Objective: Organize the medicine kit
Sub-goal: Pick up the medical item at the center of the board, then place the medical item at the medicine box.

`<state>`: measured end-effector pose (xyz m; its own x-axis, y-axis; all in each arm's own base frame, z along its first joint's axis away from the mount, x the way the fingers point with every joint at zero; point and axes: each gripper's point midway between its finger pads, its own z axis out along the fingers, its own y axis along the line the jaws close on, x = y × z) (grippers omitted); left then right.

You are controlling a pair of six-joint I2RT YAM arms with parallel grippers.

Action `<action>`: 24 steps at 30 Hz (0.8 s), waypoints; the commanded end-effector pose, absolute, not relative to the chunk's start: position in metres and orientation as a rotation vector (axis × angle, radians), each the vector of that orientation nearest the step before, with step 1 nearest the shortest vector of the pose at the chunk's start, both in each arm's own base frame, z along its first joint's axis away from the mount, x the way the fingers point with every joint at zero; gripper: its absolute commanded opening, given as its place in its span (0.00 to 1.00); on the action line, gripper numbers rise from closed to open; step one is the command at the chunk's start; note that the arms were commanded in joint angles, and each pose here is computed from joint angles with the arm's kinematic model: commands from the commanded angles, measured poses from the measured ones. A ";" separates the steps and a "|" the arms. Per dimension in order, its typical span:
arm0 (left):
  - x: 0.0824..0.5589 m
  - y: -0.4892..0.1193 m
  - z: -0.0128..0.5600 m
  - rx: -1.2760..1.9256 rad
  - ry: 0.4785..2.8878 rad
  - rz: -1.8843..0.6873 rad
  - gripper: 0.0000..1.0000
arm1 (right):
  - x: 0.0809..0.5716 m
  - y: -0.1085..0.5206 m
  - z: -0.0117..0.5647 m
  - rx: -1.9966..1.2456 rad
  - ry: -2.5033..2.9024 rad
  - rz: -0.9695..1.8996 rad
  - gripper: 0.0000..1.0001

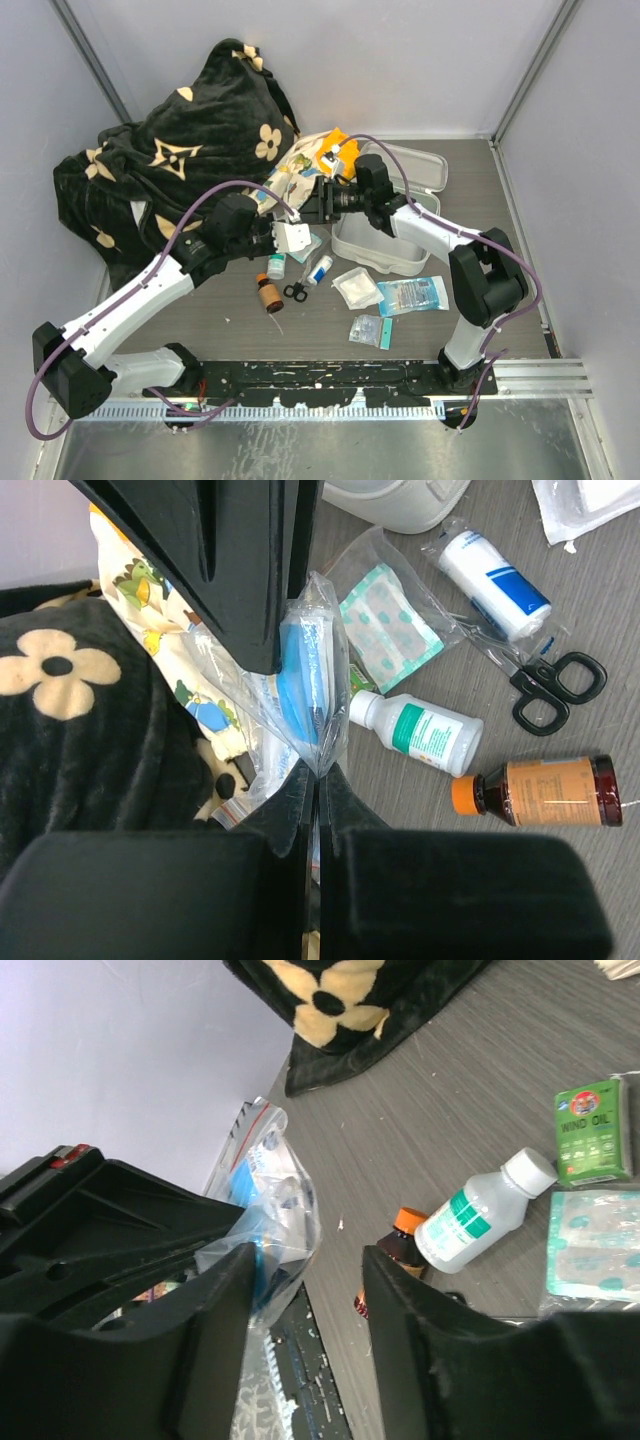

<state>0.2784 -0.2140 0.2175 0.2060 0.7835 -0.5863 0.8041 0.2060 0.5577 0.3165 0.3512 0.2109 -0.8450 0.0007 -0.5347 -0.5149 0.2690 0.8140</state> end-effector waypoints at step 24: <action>0.289 -0.198 0.240 1.381 1.512 0.033 0.98 | 0.393 0.243 0.258 -0.170 1.905 1.315 0.01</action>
<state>0.2797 -0.1990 0.2070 0.1798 0.7978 -0.5755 0.7782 0.2425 0.5793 0.3753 0.2848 0.2227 -0.7857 0.1853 -0.5901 -0.4940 0.3861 0.7790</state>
